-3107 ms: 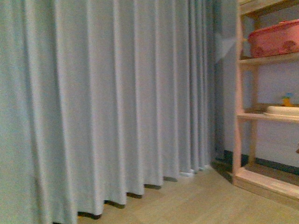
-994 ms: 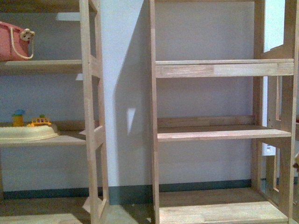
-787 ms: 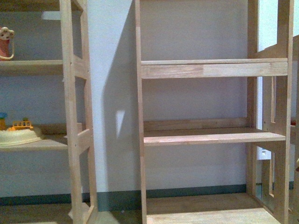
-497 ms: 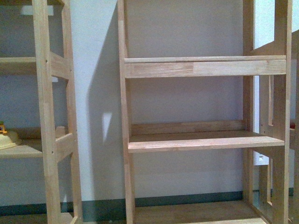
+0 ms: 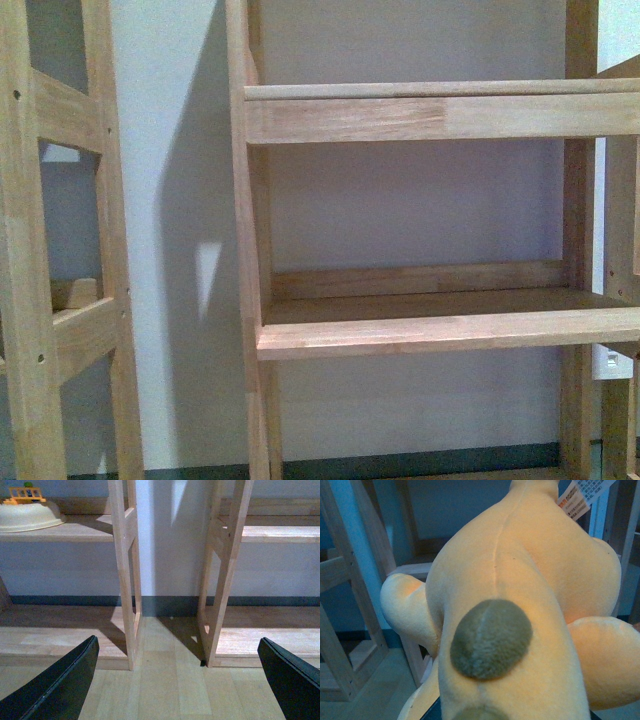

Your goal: Put away toys

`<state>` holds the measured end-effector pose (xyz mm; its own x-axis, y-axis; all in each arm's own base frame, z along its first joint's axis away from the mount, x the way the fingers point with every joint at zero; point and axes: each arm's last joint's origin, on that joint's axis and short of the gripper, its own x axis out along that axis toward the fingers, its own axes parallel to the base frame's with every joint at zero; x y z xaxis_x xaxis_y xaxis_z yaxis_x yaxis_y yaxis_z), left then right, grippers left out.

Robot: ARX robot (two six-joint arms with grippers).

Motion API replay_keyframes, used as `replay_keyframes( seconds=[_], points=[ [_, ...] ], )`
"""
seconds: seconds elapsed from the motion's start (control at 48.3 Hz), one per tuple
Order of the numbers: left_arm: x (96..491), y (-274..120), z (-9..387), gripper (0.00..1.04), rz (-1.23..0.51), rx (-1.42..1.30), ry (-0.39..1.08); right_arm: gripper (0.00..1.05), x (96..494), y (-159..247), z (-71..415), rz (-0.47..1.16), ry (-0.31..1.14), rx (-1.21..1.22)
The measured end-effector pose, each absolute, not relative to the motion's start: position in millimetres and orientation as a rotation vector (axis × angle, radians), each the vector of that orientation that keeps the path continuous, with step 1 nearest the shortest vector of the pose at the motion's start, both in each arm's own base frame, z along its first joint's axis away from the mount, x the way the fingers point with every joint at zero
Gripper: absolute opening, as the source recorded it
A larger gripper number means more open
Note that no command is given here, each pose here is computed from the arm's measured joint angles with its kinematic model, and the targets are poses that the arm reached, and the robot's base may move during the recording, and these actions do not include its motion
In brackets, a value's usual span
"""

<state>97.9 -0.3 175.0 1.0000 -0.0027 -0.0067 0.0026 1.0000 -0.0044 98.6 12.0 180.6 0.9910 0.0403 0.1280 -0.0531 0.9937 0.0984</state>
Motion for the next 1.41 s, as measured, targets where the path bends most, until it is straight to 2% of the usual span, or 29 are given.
replay_keyframes(
  seconds=[1.408],
  points=[
    [98.0,-0.3,174.8,0.99,-0.002,-0.005,0.007,0.2,98.9,12.2,179.9,0.064,-0.103,0.092]
  ],
)
